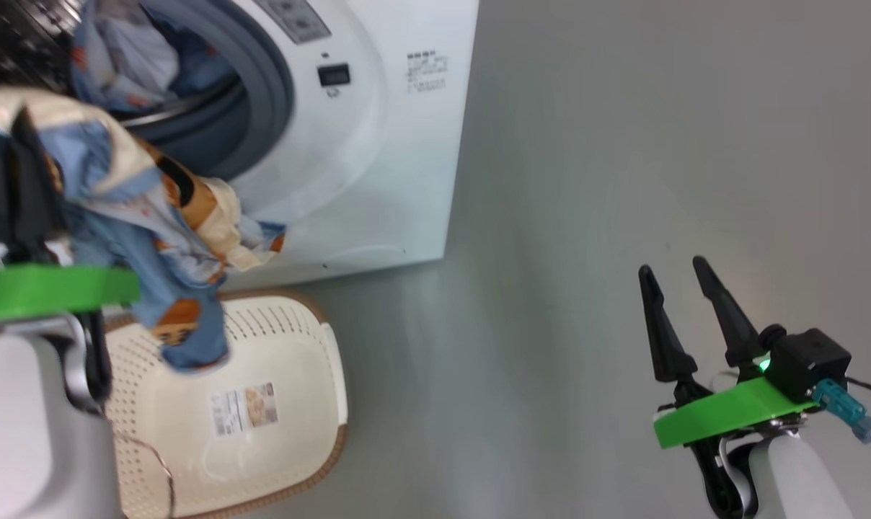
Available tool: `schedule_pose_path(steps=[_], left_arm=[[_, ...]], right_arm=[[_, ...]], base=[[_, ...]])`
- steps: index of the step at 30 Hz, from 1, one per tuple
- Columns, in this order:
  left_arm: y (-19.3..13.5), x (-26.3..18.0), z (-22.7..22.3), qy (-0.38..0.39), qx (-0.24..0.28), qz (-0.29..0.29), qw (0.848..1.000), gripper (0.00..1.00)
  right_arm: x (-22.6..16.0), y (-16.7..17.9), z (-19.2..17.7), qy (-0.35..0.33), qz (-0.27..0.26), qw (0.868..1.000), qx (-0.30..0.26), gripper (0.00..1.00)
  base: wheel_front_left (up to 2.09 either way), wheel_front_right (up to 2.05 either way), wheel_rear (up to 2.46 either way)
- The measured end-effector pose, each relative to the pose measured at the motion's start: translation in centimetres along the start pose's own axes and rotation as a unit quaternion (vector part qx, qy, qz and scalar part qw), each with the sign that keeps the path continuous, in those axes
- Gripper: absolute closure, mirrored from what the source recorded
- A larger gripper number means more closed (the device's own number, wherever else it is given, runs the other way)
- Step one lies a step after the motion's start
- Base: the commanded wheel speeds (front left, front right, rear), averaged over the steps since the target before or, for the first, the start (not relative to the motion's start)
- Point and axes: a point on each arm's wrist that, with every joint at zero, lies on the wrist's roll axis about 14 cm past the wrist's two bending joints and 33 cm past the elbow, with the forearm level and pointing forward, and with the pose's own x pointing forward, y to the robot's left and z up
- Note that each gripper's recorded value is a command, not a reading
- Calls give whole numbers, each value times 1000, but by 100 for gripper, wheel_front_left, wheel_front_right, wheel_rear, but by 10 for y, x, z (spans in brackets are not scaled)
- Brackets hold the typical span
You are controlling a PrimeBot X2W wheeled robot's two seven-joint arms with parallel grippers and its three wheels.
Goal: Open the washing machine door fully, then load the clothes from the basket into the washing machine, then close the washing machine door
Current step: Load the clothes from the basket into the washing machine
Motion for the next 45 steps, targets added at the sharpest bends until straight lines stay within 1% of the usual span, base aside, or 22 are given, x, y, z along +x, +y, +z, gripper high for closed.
schedule_pose_path(steps=[6,11,16,22,27,36,41,45], left_arm=[[5,39,-33,20,-3,9,1000,100],[11,61,-69,52,-7,17,998,100],[15,84,-96,71,-5,18,997,100],[15,95,-146,130,-7,9,991,100],[12,108,-173,172,-9,-7,985,100],[7,130,-198,200,-11,-23,980,100],[0,150,-192,165,3,-40,986,100],[-10,170,-171,110,14,-58,992,100]], right_arm=[[14,-10,-19,19,-10,1000,-3,0],[24,-16,-36,34,-15,999,-5,0],[33,-21,-53,48,-19,999,-7,0],[35,-27,-79,77,-24,997,-7,0],[35,-29,-98,98,-26,995,-5,0],[31,-32,-124,128,-29,991,-4,0],[28,-35,-130,138,-32,990,-2,0],[30,-38,-133,140,-34,990,-2,0]], base=[[0,0,0],[0,0,0],[0,0,0],[0,0,0],[0,0,0],[0,0,0],[0,0,0],[0,0,0]])
